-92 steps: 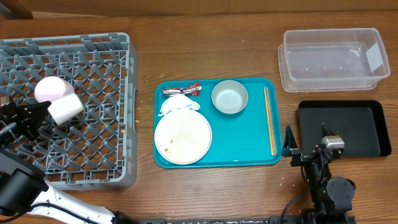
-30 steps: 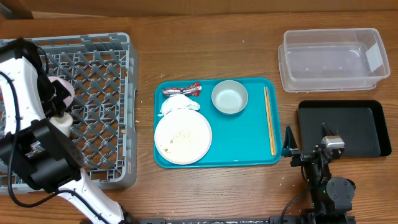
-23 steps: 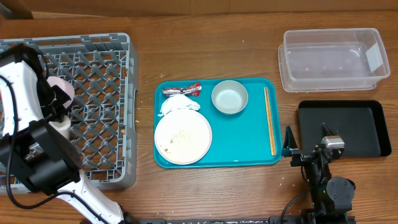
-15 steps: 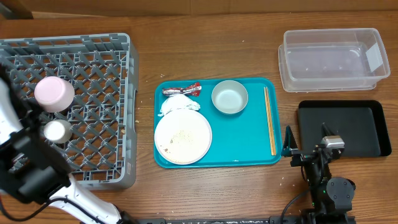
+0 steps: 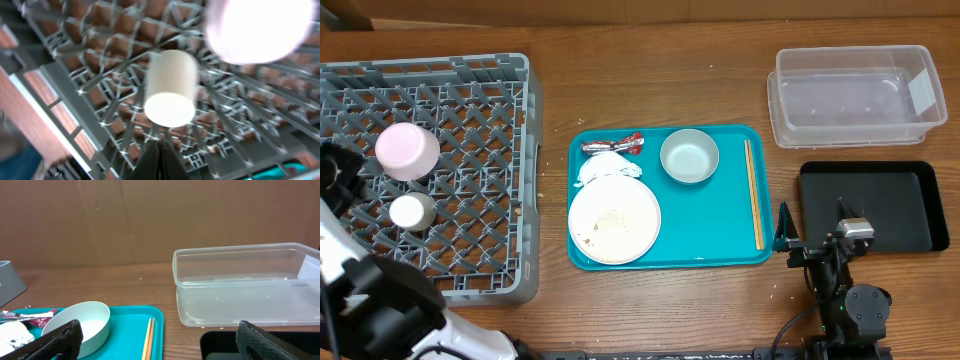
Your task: Sort waste into correct bins and load items into the dishwasher
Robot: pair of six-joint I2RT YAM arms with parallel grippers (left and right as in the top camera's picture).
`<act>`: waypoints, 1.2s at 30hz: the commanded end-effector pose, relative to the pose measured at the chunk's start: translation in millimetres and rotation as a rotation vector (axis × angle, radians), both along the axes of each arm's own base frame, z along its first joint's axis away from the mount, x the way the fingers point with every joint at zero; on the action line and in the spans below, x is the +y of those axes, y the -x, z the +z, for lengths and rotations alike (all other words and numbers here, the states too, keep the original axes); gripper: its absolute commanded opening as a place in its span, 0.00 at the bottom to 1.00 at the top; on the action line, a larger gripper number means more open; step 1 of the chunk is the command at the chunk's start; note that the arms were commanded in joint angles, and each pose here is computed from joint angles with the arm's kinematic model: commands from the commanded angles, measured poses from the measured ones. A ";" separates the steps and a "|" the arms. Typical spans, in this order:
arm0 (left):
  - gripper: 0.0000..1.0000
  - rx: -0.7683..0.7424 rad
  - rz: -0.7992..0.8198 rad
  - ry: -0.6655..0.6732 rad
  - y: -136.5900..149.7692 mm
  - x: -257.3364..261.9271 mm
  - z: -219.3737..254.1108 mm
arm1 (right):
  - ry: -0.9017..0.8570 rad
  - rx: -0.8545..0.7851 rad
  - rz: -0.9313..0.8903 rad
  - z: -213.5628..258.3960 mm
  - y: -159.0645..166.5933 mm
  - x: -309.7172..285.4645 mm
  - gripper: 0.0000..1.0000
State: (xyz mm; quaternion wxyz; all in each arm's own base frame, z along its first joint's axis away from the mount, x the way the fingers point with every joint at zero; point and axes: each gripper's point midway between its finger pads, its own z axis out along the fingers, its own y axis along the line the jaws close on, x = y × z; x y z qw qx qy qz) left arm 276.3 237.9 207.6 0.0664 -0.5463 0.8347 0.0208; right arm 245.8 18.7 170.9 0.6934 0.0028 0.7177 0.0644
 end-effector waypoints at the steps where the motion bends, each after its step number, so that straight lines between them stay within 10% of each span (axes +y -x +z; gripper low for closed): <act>1: 0.04 0.022 -0.079 -0.047 -9.4 -9.6 4.3 | 0.007 -0.007 -0.008 -1.1 -0.1 -1.7 1.00; 36: 0.04 0.217 -0.055 0.000 -22.1 -0.1 -88.5 | 0.007 -0.007 -0.008 -1.1 -0.1 -1.7 1.00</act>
